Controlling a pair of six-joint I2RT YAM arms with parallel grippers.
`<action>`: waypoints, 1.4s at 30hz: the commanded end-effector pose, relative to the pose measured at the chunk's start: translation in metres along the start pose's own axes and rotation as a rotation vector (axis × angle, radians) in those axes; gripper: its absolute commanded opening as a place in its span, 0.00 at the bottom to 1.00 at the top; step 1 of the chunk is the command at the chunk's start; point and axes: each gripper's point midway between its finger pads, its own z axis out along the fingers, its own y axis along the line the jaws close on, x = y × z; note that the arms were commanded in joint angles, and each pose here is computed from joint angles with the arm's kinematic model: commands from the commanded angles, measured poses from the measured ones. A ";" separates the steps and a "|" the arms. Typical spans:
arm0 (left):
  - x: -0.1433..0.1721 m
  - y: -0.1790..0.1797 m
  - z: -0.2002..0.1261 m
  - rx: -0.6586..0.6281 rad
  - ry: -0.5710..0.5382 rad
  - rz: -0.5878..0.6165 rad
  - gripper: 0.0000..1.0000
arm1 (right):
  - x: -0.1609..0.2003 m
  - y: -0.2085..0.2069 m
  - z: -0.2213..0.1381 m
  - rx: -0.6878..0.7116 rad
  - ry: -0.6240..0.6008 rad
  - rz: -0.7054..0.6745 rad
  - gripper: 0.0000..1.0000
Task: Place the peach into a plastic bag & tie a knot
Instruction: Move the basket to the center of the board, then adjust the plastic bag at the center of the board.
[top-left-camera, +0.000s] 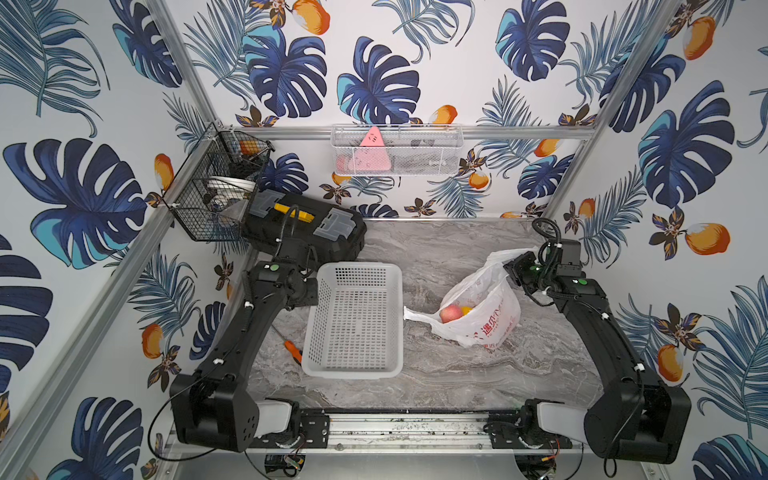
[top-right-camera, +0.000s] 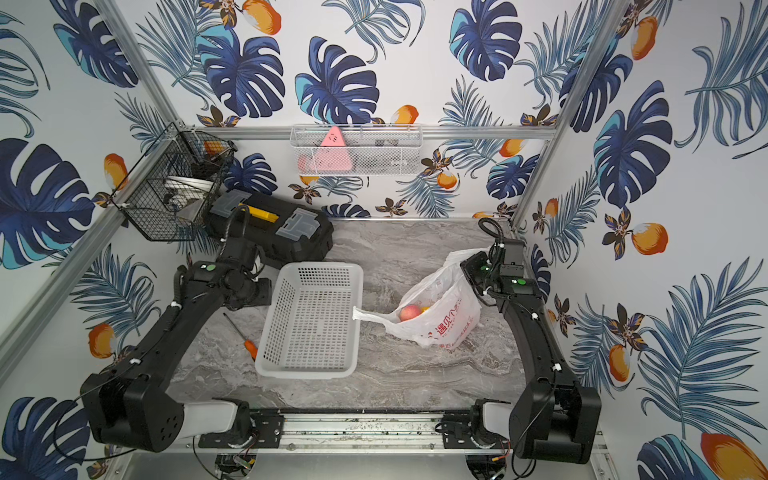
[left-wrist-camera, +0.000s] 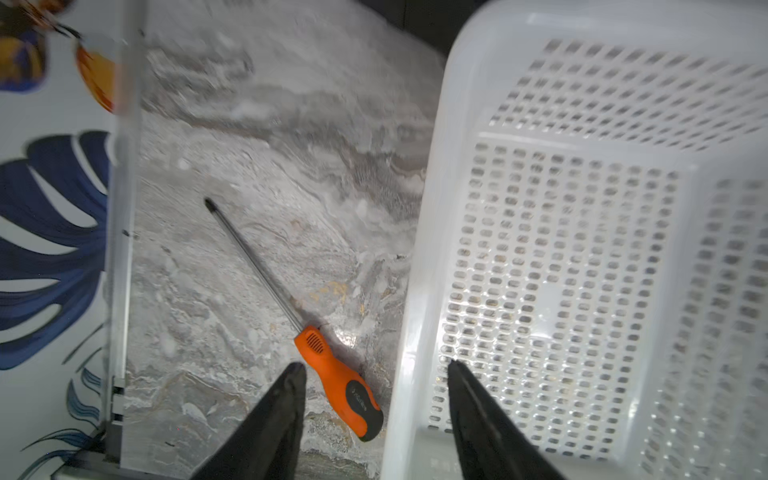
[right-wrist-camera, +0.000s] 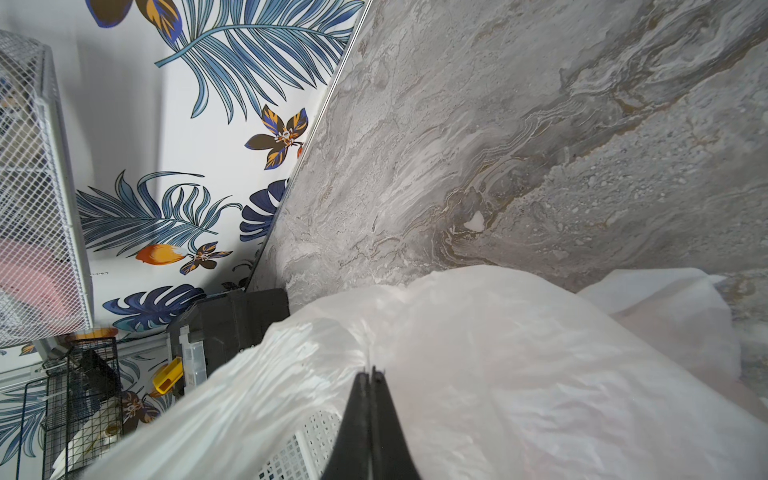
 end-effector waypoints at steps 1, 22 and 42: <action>0.001 -0.023 -0.034 0.150 0.006 -0.001 0.60 | 0.000 0.002 0.000 0.000 0.006 0.022 0.00; 0.100 -0.280 -0.098 0.850 0.055 0.391 0.67 | -0.005 -0.002 -0.005 0.022 -0.038 0.016 0.00; -0.016 -0.303 -0.184 0.969 -0.187 0.466 0.00 | -0.034 0.032 -0.069 0.029 -0.194 -0.074 0.00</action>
